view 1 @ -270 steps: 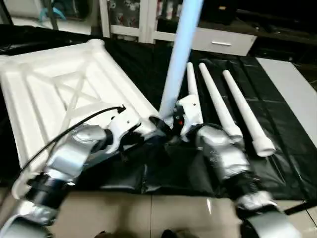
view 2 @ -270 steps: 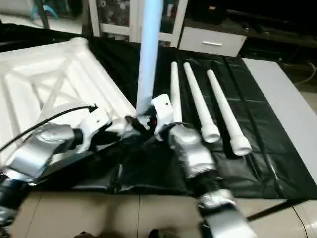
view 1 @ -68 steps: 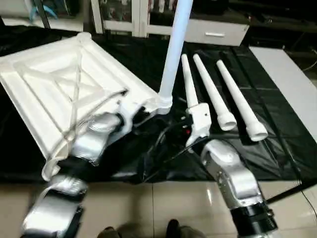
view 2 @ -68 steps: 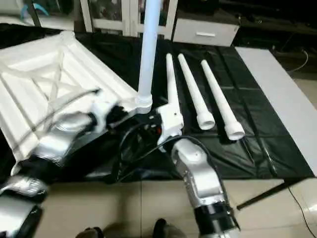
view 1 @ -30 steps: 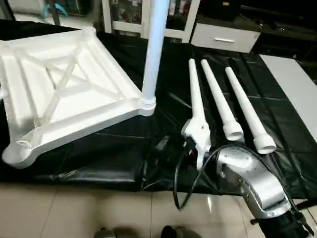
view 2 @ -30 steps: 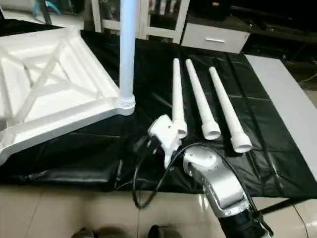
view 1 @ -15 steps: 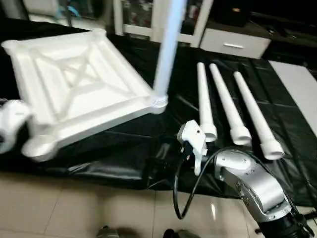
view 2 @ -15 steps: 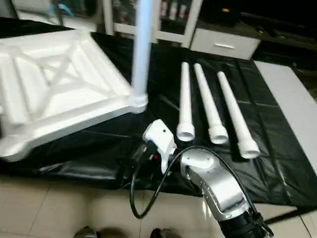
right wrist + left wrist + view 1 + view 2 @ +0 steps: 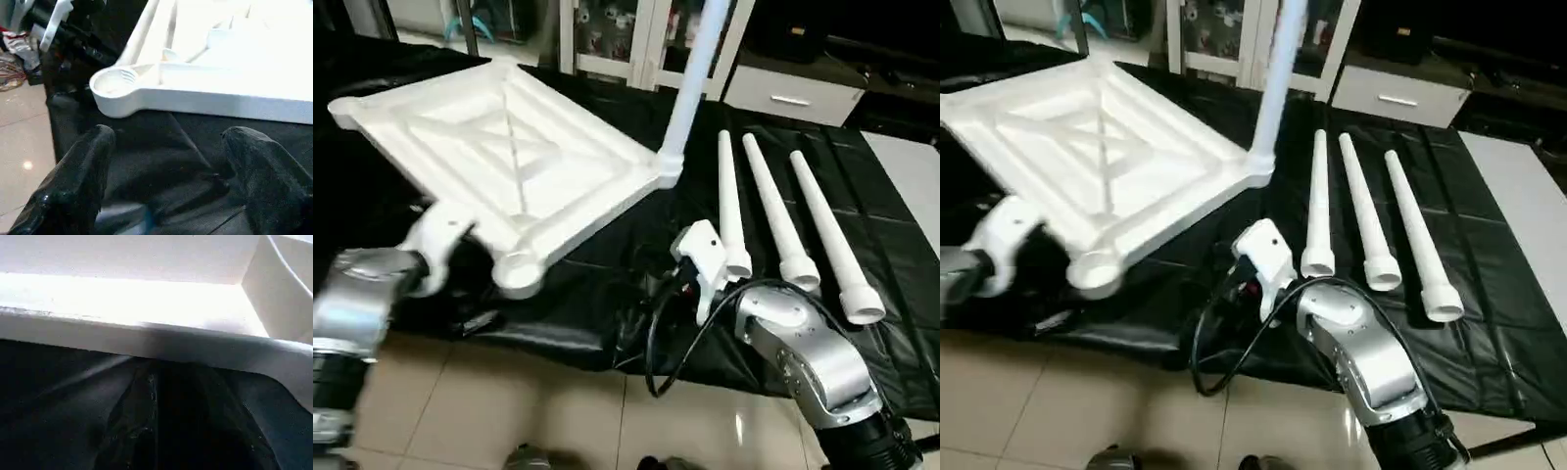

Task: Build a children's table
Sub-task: Rotate table base

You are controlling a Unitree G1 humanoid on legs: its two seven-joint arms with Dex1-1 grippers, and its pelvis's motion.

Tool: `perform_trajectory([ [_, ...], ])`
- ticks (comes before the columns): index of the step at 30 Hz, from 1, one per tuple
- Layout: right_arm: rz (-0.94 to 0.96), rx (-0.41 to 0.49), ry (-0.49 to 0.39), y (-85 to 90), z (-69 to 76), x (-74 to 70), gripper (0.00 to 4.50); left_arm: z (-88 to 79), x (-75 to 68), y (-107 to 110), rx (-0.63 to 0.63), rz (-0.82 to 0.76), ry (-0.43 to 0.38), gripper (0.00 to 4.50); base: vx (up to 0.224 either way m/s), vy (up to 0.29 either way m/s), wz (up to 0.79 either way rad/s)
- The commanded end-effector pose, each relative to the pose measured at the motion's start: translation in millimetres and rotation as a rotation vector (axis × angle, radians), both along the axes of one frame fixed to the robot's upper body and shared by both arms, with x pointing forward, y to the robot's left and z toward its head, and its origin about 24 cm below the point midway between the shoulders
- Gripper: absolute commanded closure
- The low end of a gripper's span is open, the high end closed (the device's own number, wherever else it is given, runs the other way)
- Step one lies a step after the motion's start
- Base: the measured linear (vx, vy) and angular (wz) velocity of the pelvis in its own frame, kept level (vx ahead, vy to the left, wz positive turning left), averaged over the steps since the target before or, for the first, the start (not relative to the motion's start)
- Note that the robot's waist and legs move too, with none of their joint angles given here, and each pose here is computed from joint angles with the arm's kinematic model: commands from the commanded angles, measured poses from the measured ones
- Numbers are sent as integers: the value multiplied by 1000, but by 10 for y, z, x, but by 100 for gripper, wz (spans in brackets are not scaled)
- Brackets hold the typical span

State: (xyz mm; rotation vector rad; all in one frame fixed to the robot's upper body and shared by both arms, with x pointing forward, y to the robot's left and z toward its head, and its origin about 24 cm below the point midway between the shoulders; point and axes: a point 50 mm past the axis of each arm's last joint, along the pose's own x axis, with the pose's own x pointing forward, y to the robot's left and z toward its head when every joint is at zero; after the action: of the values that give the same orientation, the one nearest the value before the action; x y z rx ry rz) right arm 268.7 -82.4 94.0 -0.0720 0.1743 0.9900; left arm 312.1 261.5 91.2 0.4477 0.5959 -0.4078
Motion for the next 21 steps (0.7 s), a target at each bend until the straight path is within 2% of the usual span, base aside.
perform_trajectory([
  [1, -35, -2, -14, -57, 23, 47, 64, 3, 38, -183, -19, -53, -11, 335, 0, 0, 0],
  [5, -57, 3, -17, -60, 21, 57, 64, -7, 84, -466, -59, -107, -31, 335, 0, 0, 0],
  [6, -57, 3, -17, -60, 21, 57, 64, -7, 84, -466, -59, -107, -31, 335, 0, 0, 0],
  [7, -63, 8, -19, -60, 27, 53, 64, -16, 80, -600, -66, -142, -38, 335, 0, 0, 0],
  [11, -87, 24, -26, -76, 52, 55, 64, 4, 22, -775, -101, -185, -48, 335, 0, 0, 0],
  [15, -187, 35, -75, -115, 126, 126, 64, 17, -79, -797, -56, -212, -29, 335, 0, 0, 0],
  [17, -293, -3, -113, -161, 171, 200, 64, 67, -117, -780, -53, -210, -38, 335, 0, 0, 0],
  [19, -383, -55, -109, -204, 193, 255, 64, 115, -154, -765, -55, -211, -44, 335, 0, 0, 0],
  [21, -405, -46, -52, -229, 203, 317, 64, 146, -201, -753, -63, -229, -37, 335, 0, 0, 0],
])
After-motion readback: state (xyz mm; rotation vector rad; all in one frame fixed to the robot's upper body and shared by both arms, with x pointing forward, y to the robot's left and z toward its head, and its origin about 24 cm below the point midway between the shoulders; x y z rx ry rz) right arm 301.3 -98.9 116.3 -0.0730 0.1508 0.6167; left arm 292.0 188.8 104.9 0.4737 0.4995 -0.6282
